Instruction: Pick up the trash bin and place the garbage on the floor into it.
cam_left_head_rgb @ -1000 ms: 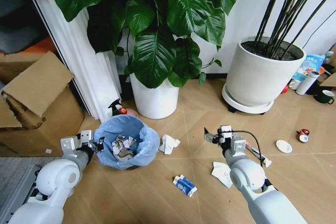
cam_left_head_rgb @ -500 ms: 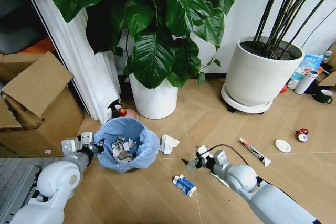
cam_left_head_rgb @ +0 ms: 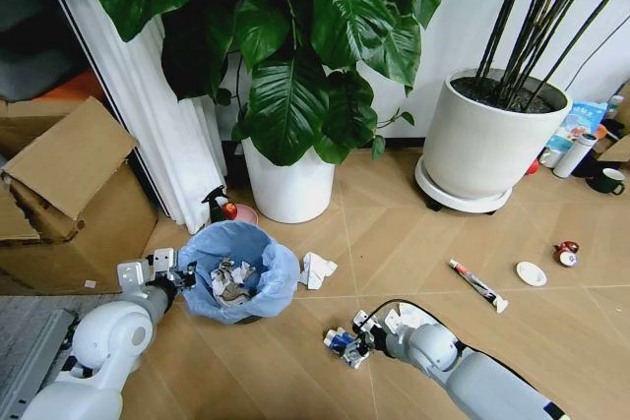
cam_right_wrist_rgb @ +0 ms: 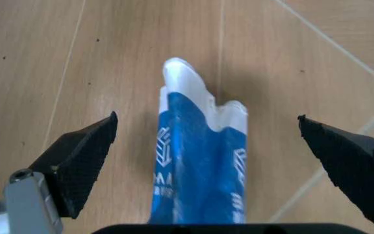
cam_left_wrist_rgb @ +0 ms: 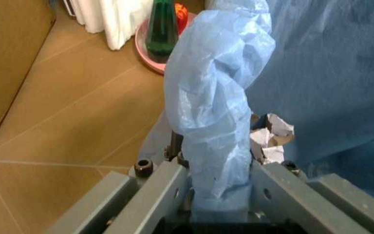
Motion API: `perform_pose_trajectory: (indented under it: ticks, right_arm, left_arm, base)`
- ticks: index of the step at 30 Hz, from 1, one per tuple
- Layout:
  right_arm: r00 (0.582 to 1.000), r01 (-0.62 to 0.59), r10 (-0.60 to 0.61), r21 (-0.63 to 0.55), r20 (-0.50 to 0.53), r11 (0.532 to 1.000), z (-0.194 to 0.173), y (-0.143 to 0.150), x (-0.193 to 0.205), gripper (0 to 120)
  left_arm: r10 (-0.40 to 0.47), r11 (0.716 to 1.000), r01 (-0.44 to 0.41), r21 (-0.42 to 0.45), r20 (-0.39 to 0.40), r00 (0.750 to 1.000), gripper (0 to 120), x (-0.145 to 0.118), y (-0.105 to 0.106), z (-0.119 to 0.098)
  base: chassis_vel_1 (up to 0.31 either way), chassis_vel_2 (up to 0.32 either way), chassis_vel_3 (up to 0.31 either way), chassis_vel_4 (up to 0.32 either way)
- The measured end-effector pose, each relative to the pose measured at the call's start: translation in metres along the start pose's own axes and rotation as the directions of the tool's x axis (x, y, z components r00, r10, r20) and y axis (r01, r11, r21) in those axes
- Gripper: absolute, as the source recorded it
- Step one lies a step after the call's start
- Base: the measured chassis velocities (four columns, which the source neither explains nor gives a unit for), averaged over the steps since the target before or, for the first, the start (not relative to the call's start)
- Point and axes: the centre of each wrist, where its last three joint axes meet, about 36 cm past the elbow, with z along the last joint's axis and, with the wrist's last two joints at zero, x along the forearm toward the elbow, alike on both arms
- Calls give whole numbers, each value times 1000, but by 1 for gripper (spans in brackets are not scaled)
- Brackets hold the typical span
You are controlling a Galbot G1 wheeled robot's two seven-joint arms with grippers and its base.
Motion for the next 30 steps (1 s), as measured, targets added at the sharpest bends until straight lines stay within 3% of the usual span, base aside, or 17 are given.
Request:
perform_pose_trajectory:
  ticks: [10,19,23,28,30]
  right_arm:
    - [1000,-13,13,-14,-15,1000,8,13,-24,99]
    - [999,-40,40,-29,-21,999,16,15,-29,70]
    - [999,-52,51,-30,-13,998,15,15,-31,50]
    - [998,-55,55,-33,-11,998,15,15,-31,37]
    - [998,-57,56,-36,-10,998,15,14,-30,26]
  left_arm:
    - [-3,1000,3,-1,-3,1000,0,0,0,1]
    - [2,1000,-2,1,3,1000,0,-1,-2,-1]
    - [0,1000,0,-1,0,1000,0,-3,-1,-1]
    - [0,1000,0,-2,5,1000,0,-4,0,-3]
    - [1,1000,-1,-2,7,1000,0,-4,-1,-5]
  base:
    - [0,0,0,0]
    - [0,0,0,0]
    - [0,0,0,0]
    - [0,0,0,0]
    - [0,0,0,0]
